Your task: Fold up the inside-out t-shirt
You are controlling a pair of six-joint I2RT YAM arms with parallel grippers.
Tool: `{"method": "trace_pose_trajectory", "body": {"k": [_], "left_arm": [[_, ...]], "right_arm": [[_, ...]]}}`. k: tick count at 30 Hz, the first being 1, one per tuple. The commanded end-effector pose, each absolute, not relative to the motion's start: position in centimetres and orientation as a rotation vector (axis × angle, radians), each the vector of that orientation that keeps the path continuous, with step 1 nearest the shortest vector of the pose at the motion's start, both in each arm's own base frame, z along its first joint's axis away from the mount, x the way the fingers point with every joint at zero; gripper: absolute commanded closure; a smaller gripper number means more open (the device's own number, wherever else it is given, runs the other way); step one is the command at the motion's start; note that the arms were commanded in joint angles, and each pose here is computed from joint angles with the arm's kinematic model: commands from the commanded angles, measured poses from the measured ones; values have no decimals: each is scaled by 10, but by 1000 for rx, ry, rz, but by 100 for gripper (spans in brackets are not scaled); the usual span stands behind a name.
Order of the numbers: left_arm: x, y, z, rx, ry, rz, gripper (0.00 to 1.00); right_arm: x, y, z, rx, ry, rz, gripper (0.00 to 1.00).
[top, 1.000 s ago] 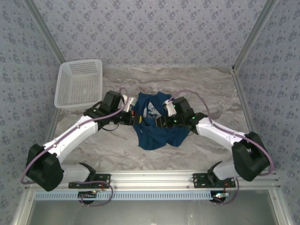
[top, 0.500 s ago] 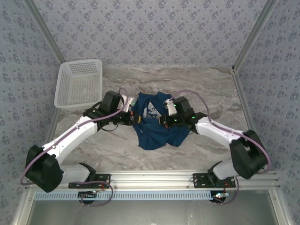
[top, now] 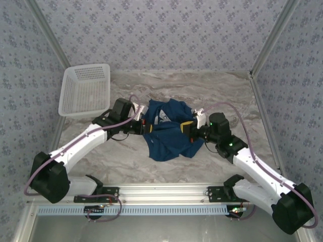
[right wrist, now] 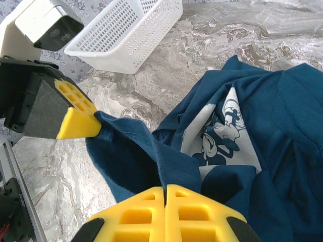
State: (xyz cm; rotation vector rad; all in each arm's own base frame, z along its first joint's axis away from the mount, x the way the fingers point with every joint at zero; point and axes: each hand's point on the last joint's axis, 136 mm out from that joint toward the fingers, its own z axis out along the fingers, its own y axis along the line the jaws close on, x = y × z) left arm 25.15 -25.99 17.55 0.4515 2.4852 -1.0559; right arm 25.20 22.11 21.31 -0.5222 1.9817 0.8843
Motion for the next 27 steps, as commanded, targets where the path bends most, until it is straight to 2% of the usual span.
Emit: {"method": "trace_pose_trajectory", "body": {"k": [1,9,17,27], "left_arm": [[246,-274,198,502,2383,-1203,100],[240,-301,239,629,2205,-1297,100],[251,-310,211,594,2333,-1206,100],[256,-325,219,604,2239,-1277,97]], "right_arm": [[256,220,235,-541,1914,861,100],[283,183,259,-320,1974,630,100],[287,164,256,-313,2026,527,100],[305,148,212,-248,2213,436,100]]}}
